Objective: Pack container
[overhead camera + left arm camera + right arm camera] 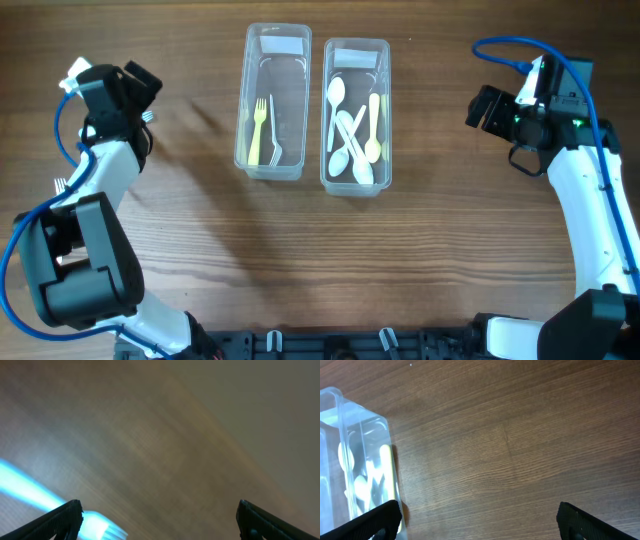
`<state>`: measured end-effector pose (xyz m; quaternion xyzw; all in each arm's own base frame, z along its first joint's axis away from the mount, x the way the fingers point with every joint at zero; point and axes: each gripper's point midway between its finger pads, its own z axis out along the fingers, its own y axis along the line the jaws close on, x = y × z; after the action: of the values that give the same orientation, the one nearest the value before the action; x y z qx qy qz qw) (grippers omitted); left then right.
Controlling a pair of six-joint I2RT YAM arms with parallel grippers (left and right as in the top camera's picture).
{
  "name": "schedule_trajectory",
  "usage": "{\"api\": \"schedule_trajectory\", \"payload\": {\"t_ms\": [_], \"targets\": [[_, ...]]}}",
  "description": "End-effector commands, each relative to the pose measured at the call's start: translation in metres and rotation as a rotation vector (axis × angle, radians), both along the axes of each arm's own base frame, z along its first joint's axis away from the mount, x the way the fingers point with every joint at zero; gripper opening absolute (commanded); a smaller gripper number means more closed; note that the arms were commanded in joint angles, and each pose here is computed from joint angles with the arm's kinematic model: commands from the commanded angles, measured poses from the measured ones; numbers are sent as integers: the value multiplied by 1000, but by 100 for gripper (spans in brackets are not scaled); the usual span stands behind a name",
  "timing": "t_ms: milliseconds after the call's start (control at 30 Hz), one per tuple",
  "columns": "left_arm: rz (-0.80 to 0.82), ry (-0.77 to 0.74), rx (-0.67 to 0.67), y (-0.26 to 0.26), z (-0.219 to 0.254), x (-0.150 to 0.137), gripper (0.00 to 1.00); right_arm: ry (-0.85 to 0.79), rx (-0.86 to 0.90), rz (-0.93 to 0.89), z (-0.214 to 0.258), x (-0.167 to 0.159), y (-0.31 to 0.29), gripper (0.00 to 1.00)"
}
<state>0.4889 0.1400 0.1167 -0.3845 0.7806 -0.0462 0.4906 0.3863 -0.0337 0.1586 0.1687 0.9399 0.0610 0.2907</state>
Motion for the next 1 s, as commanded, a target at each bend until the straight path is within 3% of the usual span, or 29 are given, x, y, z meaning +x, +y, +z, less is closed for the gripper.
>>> {"api": "schedule_trajectory", "payload": {"t_ms": [0,600,867,967], "targets": [[-3,-22,-16,2,-9,7,100,-21,-24,5,8,2,-3,100],[-31,1,-41,1,-96,26,99,-21,-24,5,8,2,-3,100],[41,166,-179,-6,-135,-4,99,-21,-24,5,8,2,-3,100],[103,285,-267,-12,-159,-29,99,-21,-24,5,8,2,-3,100]]}}
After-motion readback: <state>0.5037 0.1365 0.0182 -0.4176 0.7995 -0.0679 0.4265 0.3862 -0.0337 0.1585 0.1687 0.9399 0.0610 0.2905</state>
